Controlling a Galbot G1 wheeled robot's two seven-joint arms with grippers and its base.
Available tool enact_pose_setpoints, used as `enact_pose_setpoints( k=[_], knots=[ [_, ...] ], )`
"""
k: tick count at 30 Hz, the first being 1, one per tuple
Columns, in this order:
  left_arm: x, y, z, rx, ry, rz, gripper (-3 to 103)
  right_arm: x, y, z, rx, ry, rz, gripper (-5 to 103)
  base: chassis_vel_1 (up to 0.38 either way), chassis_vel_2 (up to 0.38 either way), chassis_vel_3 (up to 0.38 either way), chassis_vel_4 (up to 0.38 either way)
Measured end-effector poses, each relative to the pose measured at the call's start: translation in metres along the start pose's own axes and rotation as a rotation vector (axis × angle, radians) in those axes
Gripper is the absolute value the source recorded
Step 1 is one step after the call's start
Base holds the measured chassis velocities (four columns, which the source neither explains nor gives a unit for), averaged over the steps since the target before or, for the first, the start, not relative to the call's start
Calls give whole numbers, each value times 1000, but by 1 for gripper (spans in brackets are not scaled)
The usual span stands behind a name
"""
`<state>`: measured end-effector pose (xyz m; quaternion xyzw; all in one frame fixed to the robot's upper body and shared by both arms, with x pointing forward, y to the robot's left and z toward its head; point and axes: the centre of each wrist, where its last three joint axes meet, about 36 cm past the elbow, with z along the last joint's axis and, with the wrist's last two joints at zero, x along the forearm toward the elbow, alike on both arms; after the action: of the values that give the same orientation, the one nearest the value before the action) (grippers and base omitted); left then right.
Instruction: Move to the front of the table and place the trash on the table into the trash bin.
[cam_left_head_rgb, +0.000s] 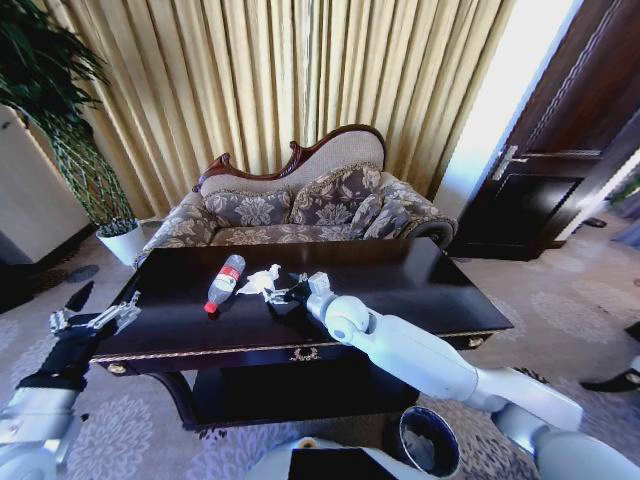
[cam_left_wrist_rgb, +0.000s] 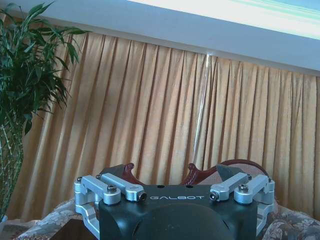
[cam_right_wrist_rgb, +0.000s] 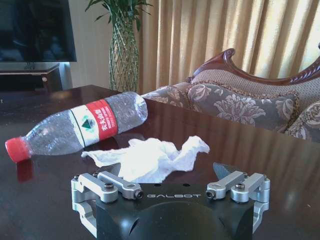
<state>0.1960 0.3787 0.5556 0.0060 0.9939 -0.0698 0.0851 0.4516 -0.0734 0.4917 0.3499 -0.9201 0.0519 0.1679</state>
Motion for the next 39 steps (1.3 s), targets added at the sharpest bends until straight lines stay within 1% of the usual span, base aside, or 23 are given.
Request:
enact_pose_setpoints(
  k=[7,18,20,21,22,23,25,29,31,33,34,38,39],
  knots=[
    [1,0,0,1,0,-3,100,-6,4,-4,6,-3,-10,100,0,0,0,0],
    [2,0,-1,-2,-4,-4,100,-22,4,0,6,14,1,100,0,0,0,0],
    [2,0,-1,-2,-5,-4,100,-23,4,1,8,16,4,101,0,0,0,0],
    [2,0,-1,-2,-5,-4,100,-24,3,1,10,16,7,97,0,0,0,0],
    [1,0,-1,-2,-6,-5,100,-24,3,2,12,16,9,97,0,0,0,0],
    [1,0,-1,-2,-6,-5,100,-25,2,2,14,14,11,87,0,0,0,0],
    [2,0,-1,-1,-7,-6,100,-25,2,3,14,12,13,87,0,0,0,0],
    [1,-1,0,1,-8,-7,100,-25,0,4,15,3,18,65,0,0,0,0],
    [1,-1,0,1,-9,-6,100,-25,0,5,15,2,19,65,0,0,0,0],
    [1,-1,0,1,-9,-6,100,-25,-1,5,16,2,21,54,0,0,0,0],
    [1,-1,0,1,-9,-6,100,-25,-1,5,16,2,21,54,0,0,0,0],
    [1,-1,0,3,-10,-8,100,-24,-2,5,17,0,24,33,0,0,0,0],
    [1,-1,0,3,-10,-8,100,-24,-2,5,17,0,24,33,0,0,0,0]
  ],
)
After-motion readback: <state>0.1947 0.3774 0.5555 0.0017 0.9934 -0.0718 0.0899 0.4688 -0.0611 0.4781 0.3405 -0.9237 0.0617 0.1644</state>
